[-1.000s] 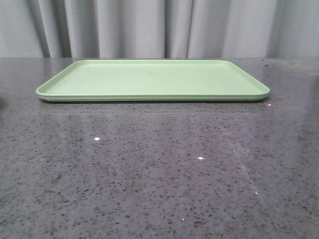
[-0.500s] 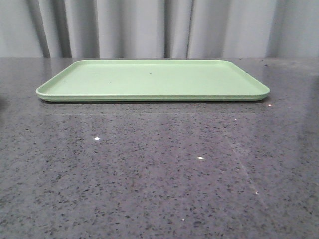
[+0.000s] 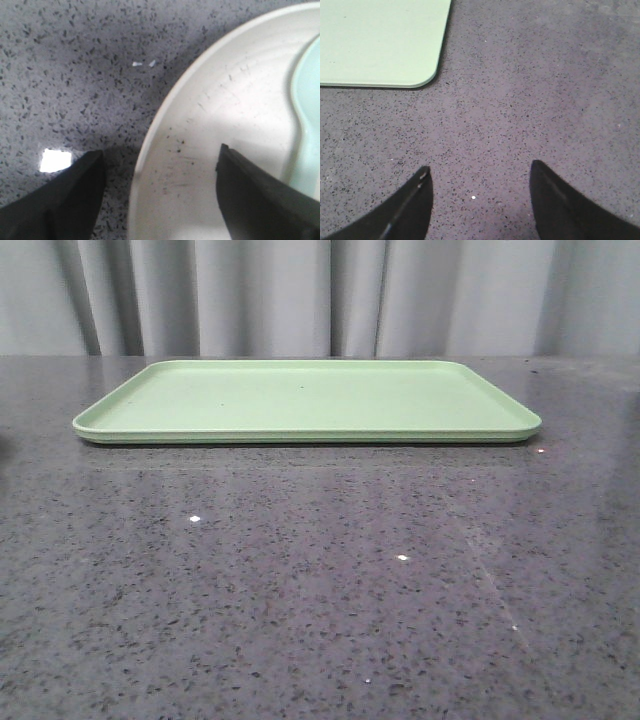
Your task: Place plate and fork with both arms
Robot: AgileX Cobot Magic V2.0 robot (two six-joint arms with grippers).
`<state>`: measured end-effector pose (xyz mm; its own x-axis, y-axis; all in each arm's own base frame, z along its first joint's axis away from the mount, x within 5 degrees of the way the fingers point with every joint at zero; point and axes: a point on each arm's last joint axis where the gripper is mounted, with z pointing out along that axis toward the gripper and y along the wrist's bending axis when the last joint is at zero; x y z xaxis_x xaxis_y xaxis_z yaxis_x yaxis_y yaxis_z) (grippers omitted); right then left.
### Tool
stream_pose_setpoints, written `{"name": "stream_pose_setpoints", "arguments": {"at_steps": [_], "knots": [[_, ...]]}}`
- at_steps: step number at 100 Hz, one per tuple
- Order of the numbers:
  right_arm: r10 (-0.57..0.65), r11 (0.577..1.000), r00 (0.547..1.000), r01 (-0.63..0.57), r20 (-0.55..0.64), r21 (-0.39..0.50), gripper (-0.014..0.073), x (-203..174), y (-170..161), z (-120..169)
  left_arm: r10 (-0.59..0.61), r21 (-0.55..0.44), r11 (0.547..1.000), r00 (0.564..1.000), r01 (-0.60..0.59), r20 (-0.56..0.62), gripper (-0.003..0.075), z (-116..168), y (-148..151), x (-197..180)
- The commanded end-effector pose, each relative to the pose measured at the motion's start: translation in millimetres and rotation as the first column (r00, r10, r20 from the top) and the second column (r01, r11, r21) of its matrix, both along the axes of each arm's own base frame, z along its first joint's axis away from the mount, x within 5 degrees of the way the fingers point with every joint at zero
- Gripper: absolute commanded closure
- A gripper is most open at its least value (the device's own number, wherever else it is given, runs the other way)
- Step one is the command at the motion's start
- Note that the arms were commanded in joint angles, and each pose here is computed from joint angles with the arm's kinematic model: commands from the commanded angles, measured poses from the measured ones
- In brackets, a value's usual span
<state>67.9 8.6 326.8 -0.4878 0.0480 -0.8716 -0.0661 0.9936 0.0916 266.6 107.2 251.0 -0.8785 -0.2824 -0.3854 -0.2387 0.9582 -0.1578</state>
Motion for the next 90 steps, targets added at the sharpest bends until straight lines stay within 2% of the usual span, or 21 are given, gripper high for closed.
{"name": "stream_pose_setpoints", "arguments": {"at_steps": [1,16,42,59,90], "knots": [[-0.007,1.000,0.995,0.007,0.097,0.002,0.0157,4.6,-0.4,15.8,0.010,0.010,1.000,0.998,-0.010,0.070,0.0305,17.3,-0.2,1.9],[-0.007,1.000,0.995,0.007,0.097,0.002,0.0157,4.6,-0.4,15.8,0.007,0.005,1.000,0.998,-0.008,0.063,0.0372,17.0,-0.7,1.3],[-0.007,1.000,0.995,0.007,0.097,0.002,0.0157,4.6,-0.4,15.8,0.005,0.011,1.000,0.998,-0.005,0.060,0.0614,16.8,-0.3,1.0],[-0.007,1.000,0.995,0.007,0.097,0.002,0.0157,4.6,-0.4,15.8,0.001,0.020,1.000,0.998,-0.002,0.055,0.0740,16.6,0.3,0.7],[-0.007,1.000,0.995,0.007,0.097,0.002,0.0157,4.6,-0.4,15.8,0.000,0.012,1.000,0.999,-0.001,0.052,0.0741,17.0,-0.4,0.5]]}}
